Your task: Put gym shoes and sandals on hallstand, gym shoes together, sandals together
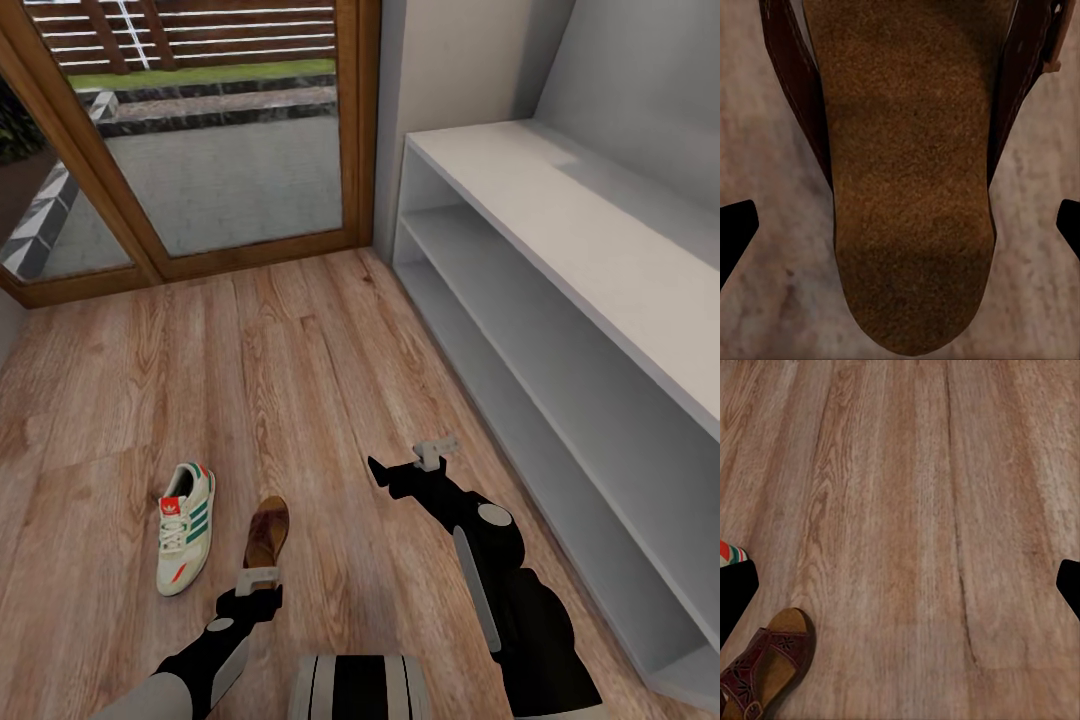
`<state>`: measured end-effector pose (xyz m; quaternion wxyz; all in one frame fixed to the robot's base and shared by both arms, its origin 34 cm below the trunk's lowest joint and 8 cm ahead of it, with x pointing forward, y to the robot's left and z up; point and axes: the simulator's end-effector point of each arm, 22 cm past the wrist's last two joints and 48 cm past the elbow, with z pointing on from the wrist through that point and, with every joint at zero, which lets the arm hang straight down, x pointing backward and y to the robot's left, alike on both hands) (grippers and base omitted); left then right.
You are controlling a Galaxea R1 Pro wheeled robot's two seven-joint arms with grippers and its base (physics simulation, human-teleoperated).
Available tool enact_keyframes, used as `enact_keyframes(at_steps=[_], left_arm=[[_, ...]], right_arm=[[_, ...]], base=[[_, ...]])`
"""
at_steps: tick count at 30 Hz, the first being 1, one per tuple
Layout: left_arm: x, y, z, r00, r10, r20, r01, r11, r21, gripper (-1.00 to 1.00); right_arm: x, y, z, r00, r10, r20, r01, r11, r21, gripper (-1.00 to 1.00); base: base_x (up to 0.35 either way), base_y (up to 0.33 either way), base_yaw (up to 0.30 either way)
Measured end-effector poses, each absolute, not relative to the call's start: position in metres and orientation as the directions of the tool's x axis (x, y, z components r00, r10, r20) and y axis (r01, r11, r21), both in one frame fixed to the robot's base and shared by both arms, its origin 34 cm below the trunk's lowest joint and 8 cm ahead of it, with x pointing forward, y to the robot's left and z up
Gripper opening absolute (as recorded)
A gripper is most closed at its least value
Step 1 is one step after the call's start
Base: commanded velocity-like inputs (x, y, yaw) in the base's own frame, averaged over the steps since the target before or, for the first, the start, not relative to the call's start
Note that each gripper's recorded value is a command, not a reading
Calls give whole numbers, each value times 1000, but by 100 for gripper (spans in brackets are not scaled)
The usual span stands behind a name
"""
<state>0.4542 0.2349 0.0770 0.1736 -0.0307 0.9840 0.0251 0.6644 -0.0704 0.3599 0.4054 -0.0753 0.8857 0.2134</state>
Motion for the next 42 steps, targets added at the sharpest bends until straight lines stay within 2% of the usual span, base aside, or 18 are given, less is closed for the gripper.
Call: enact_keyframes(at_steps=[12, 42], left_arm=[[454, 235, 77, -938, -53, -343, -70, 997, 39, 100], [429, 235, 55, -956, -55, -288, -69, 997, 40, 100]], right_arm=[[664, -70, 360, -660, 40, -750, -306, 898, 317, 100], [655, -71, 324, -703, 40, -710, -285, 898, 334, 100]], base=[[96, 0, 0], [3, 0, 0]])
